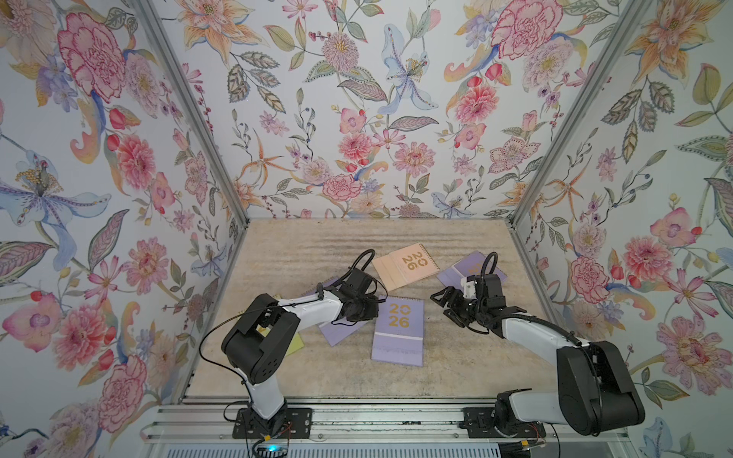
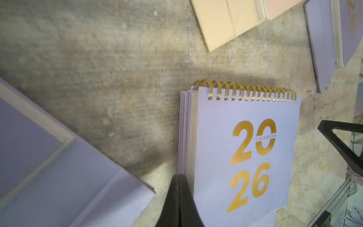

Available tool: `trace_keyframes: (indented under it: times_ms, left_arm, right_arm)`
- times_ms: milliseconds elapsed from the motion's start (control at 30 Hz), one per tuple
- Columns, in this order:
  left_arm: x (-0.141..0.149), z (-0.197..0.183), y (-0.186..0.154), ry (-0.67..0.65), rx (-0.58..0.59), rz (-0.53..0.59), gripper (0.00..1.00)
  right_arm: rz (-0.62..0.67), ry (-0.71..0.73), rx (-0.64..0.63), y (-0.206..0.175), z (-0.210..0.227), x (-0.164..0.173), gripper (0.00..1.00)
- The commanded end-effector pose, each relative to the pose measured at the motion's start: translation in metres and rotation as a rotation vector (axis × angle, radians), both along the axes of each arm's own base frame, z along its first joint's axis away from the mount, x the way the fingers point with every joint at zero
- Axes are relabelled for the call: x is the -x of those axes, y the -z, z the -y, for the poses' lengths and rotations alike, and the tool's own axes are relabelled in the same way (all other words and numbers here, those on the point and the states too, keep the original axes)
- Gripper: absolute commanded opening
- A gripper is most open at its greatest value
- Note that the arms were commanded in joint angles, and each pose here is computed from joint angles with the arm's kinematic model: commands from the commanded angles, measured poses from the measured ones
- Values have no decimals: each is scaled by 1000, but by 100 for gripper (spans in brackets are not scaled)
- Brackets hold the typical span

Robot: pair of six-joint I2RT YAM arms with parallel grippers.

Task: Stack the calendars
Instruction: Place the calendar at the calendar, then adjust the calendar at the center of the board.

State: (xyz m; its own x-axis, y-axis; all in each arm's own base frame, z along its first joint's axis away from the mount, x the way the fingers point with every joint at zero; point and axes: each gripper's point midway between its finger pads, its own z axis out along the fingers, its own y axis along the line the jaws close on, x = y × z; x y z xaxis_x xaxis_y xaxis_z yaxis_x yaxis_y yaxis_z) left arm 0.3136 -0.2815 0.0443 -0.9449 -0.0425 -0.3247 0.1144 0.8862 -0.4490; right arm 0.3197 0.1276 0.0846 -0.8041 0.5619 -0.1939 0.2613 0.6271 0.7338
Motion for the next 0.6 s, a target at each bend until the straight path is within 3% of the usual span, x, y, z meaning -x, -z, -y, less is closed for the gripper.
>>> trace_keyframes:
  times_ms: [0,333,567]
  left_arm:
    - [-20,-9,-20,-17,-65,73,0]
    - [-73,43,-49,27,41,128,0]
    - [-122,93,-62,52,137,163,0]
  right_arm:
    - [-59,118,52,2,38,1,82]
    - [-97,411,84,2,138,-18,89]
    - [-122,433,111,11,165,-46,93]
